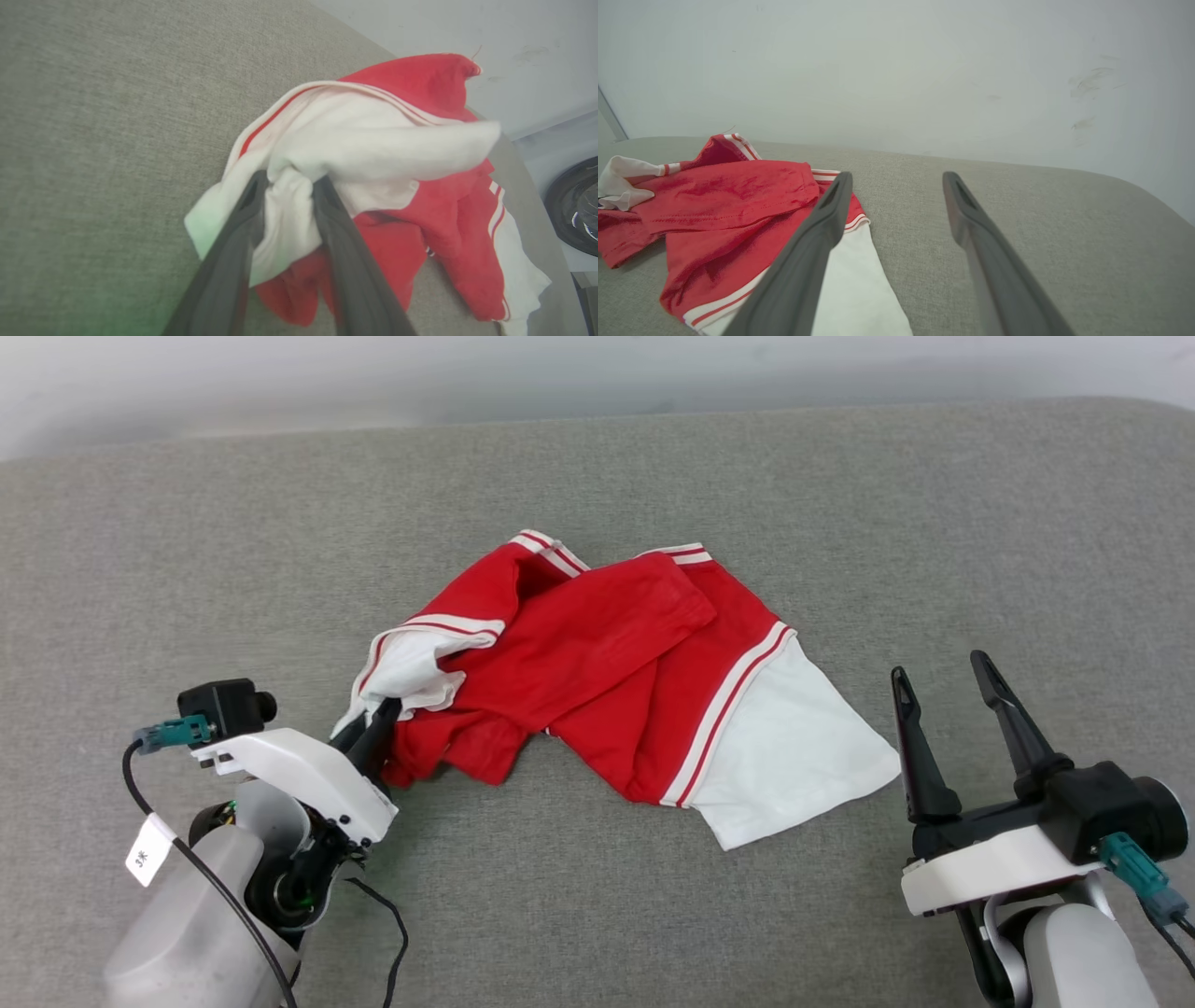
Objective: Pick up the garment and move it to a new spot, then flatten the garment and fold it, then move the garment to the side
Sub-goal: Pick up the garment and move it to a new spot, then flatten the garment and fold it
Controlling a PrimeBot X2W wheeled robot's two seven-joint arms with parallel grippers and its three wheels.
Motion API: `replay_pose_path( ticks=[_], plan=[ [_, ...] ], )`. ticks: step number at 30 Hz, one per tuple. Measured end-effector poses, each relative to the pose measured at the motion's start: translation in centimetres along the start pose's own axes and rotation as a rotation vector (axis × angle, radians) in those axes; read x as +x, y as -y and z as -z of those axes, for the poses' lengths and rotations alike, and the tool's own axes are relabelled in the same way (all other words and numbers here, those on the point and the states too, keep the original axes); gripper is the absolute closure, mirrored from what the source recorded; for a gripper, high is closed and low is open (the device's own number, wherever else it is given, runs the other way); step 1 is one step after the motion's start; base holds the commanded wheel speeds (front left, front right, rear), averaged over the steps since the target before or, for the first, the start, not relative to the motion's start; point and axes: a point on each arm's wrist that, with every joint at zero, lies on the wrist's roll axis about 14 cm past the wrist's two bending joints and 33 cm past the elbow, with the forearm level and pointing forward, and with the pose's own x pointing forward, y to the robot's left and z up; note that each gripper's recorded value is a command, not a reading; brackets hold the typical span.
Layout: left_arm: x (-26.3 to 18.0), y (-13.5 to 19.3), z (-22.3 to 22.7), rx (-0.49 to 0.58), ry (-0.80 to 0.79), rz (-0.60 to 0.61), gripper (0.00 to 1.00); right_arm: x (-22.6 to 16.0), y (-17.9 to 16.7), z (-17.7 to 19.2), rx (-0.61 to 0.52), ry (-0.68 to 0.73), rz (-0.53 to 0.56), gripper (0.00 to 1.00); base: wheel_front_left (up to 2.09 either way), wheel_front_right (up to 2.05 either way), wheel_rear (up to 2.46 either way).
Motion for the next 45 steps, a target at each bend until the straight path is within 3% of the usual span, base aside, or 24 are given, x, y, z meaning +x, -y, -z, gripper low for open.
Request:
replay_pose_path(
  ticks=[1, 8, 14, 18, 25, 33, 45],
  plan=[
    [-0.1, -0.6, -0.1, 0.002, 0.009, -0.022, 0.00, 0.1, -0.2, 0.1, -0.001, -0.002, -0.007, 0.00, 0.00, 0.00, 0.00],
    [-1.9, -5.0, -4.1, 0.116, 0.186, -0.188, 0.00, 0.1, -1.3, -0.4, -0.011, 0.009, -0.038, 0.00, 0.00, 0.00, 0.00],
    [-4.3, -4.6, -8.3, 0.299, 0.334, -0.193, 0.00, -0.8, -1.7, -1.2, -0.016, 0.022, -0.047, 0.00, 0.00, 0.00, 0.00],
    [-7.2, 0.5, -13.2, 0.492, 0.524, -0.067, 0.00, -1.3, -2.3, -1.8, -0.018, 0.038, -0.061, 0.00, 0.00, 0.00, 0.00],
    [-13.1, 4.2, -10.7, 0.623, 0.651, -0.006, 0.00, -2.1, -3.1, -2.9, -0.023, 0.063, -0.080, 0.00, 0.00, 0.00, 0.00],
    [-16.1, 5.2, -6.1, 0.592, 0.655, -0.018, 0.00, -3.0, -3.5, -3.2, -0.030, 0.070, -0.091, 0.00, 0.00, 0.00, 0.00],
    [-16.6, 4.4, -5.0, 0.538, 0.652, -0.050, 0.00, -3.4, -4.0, -2.6, -0.028, 0.050, -0.107, 0.00, 0.00, 0.00, 0.00]
  ],
)
